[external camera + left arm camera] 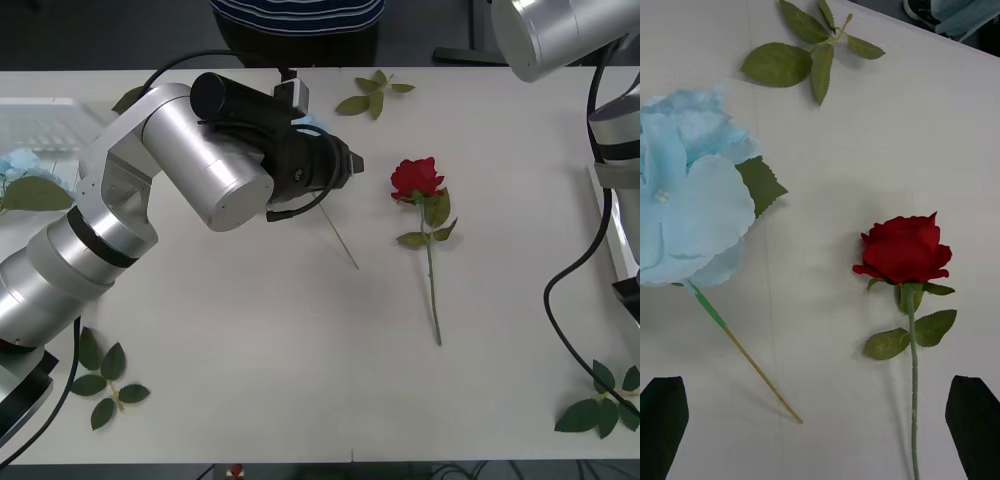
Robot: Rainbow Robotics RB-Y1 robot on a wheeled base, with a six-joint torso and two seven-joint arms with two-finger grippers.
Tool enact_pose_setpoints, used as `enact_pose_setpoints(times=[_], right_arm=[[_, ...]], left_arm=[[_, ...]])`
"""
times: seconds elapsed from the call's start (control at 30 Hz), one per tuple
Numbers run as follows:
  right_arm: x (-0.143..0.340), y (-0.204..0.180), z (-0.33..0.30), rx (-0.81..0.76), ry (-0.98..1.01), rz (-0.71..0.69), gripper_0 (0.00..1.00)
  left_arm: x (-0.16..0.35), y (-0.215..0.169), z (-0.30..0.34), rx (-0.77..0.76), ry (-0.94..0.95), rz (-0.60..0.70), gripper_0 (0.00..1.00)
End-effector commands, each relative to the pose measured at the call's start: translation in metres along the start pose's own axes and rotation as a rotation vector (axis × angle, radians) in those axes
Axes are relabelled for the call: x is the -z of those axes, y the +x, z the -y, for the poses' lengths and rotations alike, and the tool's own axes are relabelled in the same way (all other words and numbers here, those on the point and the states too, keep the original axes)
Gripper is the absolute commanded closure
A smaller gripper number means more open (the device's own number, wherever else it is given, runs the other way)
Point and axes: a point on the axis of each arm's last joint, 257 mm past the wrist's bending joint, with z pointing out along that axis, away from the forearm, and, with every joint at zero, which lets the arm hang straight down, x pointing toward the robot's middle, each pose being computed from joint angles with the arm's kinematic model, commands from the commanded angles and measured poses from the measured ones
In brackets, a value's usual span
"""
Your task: Place the red flowers into the right box and the blue flowers into the left box. If a person shows an open palm, hand one flower to the person first, then continue sorting.
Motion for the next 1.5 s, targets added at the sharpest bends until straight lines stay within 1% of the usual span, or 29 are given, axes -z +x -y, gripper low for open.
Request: enact_pose_setpoints(times=[0.03,0.17,0.23,0.27,0.33,0.43,0.5,0.53,0.6,0.67,0.73,0.9,1.07,1.27,1.5], right_arm=[[0.01,-0.01,-0.002,-0.045,-0.038,-0.051,0.0],[0.033,0.017,0.001,-0.081,-0.047,-0.236,0.0],[0.058,0.035,0.002,-0.114,-0.054,-0.378,0.0],[0.067,0.042,0.001,-0.123,-0.058,-0.422,0.0],[0.106,0.065,0.005,-0.144,-0.06,-0.596,0.0],[0.159,0.093,0.013,-0.149,-0.055,-0.792,0.0],[0.185,0.108,0.02,-0.146,-0.046,-0.881,0.0],[0.209,0.125,0.025,-0.147,-0.04,-0.963,0.0],[0.235,0.146,0.034,-0.151,-0.026,-1.05,0.0],[0.261,0.175,0.038,-0.162,-0.02,-1.149,0.0],[0.279,0.203,0.04,-0.183,-0.001,-1.21,0.0],[0.308,0.262,0.056,-0.202,0.094,-1.312,0.0],[0.311,0.306,0.061,-0.201,0.156,-1.317,0.0],[0.291,0.35,0.06,-0.202,0.206,-1.289,0.0],[0.253,0.392,0.069,-0.133,0.264,-1.184,0.0]], left_arm=[[0.012,-0.019,0.025,-0.041,0.047,0.037,0.0],[0.012,-0.019,0.025,-0.041,0.047,0.037,0.0],[0.012,-0.019,0.025,-0.041,0.047,0.037,0.0],[0.012,-0.019,0.025,-0.041,0.047,0.037,0.0],[0.012,-0.019,0.025,-0.041,0.047,0.037,0.0],[0.012,-0.019,0.025,-0.041,0.047,0.037,0.0],[0.012,-0.019,0.025,-0.041,0.047,0.037,0.0],[0.012,-0.019,0.025,-0.041,0.047,0.037,0.0],[0.012,-0.019,0.025,-0.041,0.047,0.037,0.0],[0.012,-0.019,0.025,-0.041,0.047,0.037,0.0],[0.012,-0.019,0.025,-0.041,0.047,0.037,0.0],[0.012,-0.019,0.025,-0.041,0.047,0.037,0.0],[0.012,-0.019,0.025,-0.041,0.047,0.037,0.0],[0.012,-0.019,0.025,-0.041,0.047,0.037,0.0],[0.012,-0.019,0.025,-0.041,0.047,0.037,0.0]])
